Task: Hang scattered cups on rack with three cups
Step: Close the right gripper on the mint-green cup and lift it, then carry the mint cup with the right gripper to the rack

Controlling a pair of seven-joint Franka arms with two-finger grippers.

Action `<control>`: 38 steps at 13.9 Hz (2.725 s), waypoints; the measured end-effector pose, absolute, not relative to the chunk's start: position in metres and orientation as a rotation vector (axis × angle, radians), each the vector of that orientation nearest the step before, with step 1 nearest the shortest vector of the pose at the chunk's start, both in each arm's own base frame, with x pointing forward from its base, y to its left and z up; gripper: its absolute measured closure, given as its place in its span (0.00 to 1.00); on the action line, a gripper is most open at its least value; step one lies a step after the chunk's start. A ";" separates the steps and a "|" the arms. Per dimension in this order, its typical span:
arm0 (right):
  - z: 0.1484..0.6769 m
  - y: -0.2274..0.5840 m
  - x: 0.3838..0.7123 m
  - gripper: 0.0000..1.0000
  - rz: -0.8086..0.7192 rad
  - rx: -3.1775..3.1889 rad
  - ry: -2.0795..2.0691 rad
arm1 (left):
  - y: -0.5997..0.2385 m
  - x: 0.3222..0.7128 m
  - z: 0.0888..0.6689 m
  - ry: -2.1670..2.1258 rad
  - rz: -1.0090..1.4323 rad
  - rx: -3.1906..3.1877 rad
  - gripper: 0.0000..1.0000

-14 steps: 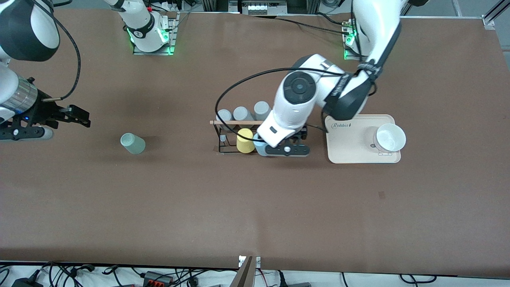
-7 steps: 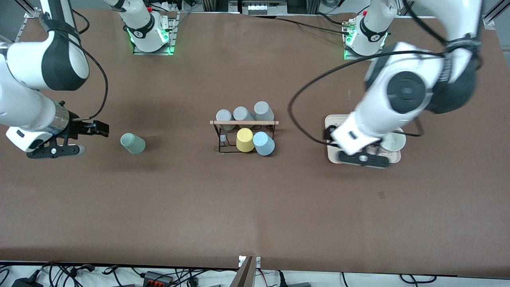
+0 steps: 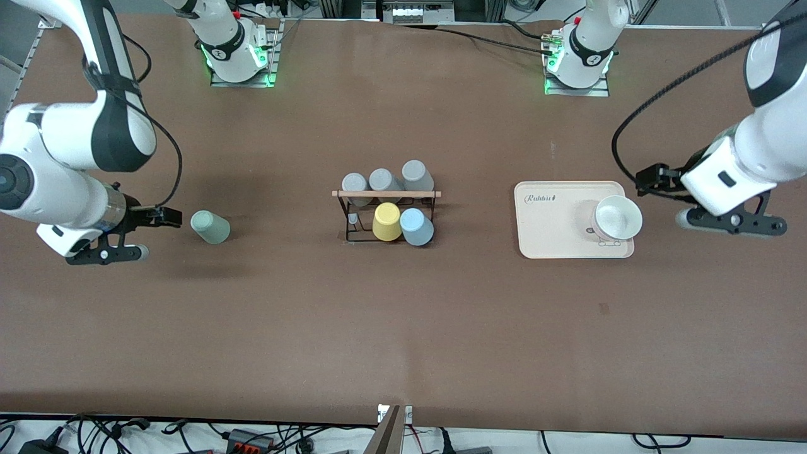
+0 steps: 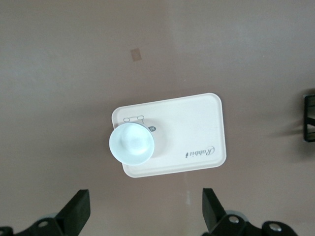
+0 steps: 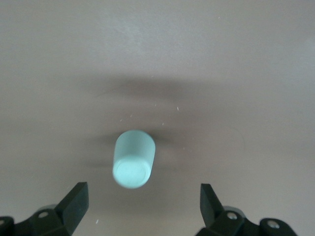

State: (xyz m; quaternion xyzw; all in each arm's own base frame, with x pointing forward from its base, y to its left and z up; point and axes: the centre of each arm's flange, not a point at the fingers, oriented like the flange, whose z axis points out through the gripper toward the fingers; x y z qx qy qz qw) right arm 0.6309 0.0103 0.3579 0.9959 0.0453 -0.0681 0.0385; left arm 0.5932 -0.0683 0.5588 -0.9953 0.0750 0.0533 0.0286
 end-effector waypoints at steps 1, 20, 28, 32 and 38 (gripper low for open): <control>0.336 0.009 0.628 0.00 -0.195 3.056 0.141 | -0.070 0.578 0.551 0.275 0.135 -3.057 0.00; 0.221 0.019 0.573 0.09 -0.226 3.100 -0.045 | -0.036 0.570 0.560 0.082 0.082 -3.060 0.00; 0.248 0.036 0.589 0.33 -0.154 3.116 0.005 | -0.042 0.570 0.560 0.088 0.085 -3.053 0.00; 0.354 0.085 0.633 0.33 -0.166 3.125 0.118 | -0.043 0.570 0.563 0.087 0.075 -3.054 0.00; 0.443 0.199 0.651 0.33 -0.118 3.112 0.362 | -0.044 0.570 0.565 0.080 0.069 -3.057 0.00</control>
